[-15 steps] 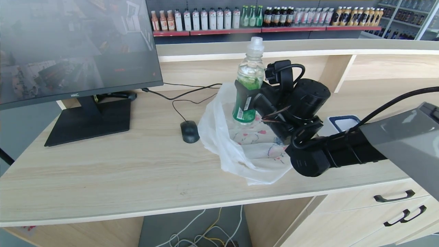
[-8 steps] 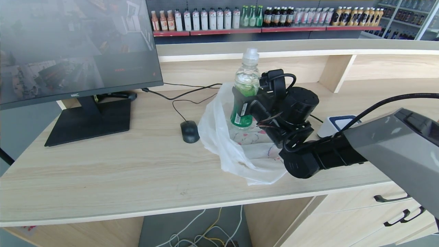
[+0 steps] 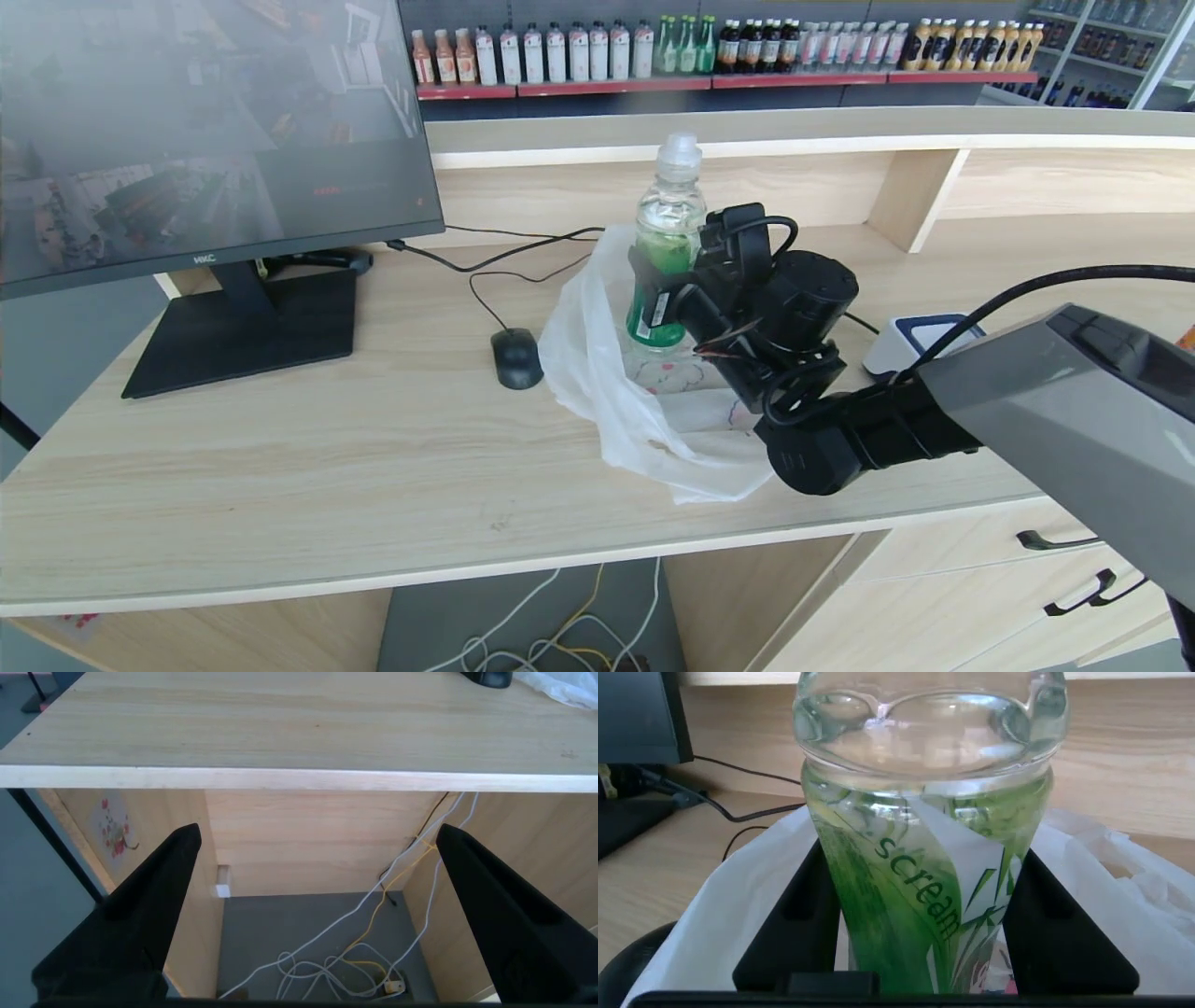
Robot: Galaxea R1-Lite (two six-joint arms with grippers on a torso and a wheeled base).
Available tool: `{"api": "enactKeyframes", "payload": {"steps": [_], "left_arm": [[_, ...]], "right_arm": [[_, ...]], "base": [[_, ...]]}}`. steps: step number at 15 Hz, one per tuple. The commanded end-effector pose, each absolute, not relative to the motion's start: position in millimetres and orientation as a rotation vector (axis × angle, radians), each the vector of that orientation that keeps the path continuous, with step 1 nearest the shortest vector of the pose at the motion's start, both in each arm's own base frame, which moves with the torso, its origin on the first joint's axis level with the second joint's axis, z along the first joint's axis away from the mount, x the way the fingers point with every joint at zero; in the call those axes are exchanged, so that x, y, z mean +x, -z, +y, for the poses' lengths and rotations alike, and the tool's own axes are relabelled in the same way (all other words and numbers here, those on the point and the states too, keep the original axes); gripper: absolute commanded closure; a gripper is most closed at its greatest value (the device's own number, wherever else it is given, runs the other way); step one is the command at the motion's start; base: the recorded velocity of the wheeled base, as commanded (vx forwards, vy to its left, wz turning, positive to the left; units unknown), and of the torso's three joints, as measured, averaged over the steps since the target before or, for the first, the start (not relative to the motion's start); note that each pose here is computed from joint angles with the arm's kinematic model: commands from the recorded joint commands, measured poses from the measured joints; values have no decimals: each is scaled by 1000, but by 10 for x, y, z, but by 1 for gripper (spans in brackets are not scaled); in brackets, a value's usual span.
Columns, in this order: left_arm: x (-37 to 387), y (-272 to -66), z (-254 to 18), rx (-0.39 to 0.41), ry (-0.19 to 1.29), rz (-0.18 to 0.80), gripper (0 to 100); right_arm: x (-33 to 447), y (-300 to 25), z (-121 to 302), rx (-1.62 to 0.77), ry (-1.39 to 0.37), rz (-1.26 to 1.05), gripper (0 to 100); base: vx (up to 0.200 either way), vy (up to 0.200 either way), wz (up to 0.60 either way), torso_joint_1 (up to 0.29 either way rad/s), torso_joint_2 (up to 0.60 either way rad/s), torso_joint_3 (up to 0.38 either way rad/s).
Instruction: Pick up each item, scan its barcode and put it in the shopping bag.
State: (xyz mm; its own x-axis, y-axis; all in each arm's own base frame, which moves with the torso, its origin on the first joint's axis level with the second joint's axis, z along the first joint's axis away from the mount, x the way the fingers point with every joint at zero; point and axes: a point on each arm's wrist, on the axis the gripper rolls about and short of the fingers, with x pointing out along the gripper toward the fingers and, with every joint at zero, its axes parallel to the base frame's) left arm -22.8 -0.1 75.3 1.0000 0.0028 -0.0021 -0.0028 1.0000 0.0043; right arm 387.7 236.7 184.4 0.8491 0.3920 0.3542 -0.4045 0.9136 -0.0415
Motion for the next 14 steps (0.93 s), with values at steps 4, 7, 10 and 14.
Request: {"api": "enactKeyframes", "payload": {"steps": [4,7,10,14], "left_arm": [[-228,-753,-1,5,-2,2,0],[-228,-753,-1,5,-3,2,0],[-228,-753,-1,5,-3,2,0],[-228,-753,-1,5,-3,2,0]], "right_arm": [[3882,-1826,2370,32,-420,-361,100],[3882,-1825,2370,30,-419,-360,100],[3869,-1811,2379,30,-423,-353,0],[3842,-1884,2353,40,-415,-390,0]], "base": [[0,0,0,0,0,0],[0,0,0,0,0,0],[0,0,0,0,0,0],[0,0,0,0,0,0]]}}
